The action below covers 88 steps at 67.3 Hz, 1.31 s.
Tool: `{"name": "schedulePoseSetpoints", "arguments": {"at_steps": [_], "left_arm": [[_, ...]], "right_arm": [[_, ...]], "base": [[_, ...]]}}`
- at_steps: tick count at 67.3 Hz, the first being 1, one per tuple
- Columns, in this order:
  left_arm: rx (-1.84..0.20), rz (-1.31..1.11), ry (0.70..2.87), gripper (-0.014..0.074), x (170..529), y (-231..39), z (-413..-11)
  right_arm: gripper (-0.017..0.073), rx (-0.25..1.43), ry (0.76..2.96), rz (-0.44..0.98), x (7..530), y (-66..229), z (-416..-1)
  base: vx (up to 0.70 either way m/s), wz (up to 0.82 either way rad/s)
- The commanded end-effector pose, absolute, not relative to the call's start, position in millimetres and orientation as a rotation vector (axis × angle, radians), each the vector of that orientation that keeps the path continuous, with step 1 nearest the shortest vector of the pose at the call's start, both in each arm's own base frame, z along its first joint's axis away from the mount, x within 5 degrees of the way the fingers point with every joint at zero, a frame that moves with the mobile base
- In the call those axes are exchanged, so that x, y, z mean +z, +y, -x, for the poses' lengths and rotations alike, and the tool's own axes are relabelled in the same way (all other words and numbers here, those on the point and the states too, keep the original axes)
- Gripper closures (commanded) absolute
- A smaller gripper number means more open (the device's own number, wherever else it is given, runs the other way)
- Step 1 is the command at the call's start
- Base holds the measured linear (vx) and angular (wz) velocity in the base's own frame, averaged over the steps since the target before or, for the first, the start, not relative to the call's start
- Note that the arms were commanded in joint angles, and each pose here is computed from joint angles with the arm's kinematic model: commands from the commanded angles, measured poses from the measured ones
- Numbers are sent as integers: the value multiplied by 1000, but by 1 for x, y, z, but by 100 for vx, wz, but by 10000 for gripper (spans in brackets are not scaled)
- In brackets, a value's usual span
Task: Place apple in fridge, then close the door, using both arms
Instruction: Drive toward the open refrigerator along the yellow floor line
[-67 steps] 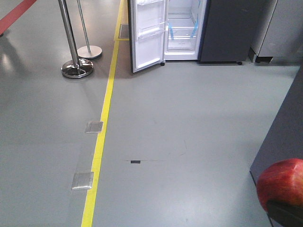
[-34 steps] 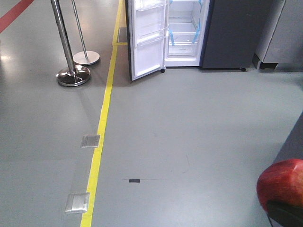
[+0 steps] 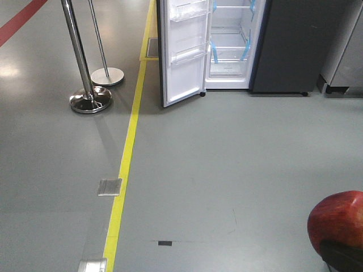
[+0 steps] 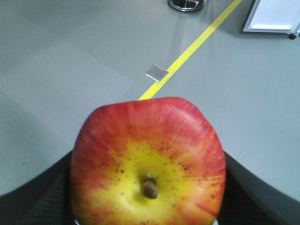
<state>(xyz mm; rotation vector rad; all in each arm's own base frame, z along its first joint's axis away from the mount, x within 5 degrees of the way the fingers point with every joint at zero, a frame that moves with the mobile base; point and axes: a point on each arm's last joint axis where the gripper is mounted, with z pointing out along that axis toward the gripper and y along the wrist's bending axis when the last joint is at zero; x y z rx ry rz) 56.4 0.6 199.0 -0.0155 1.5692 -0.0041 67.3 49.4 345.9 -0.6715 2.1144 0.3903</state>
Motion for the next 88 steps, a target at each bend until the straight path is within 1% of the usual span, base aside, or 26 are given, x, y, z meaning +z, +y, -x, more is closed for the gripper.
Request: {"name": "schedulePoseSetpoints", "arguments": {"at_steps": [1,37,88], "left_arm": [[-17,16,1525,600,196,0,-57],[-17,16,1525,600,196,0,-57],[-17,16,1525,600,196,0,-57]], "right_arm": [[410,404,2023,638,359,51,-70],[410,404,2023,638,359,51,-70],[410,404,2024,639,359,51,-70]], "base": [[30,5],[30,3],[31,-5]]}}
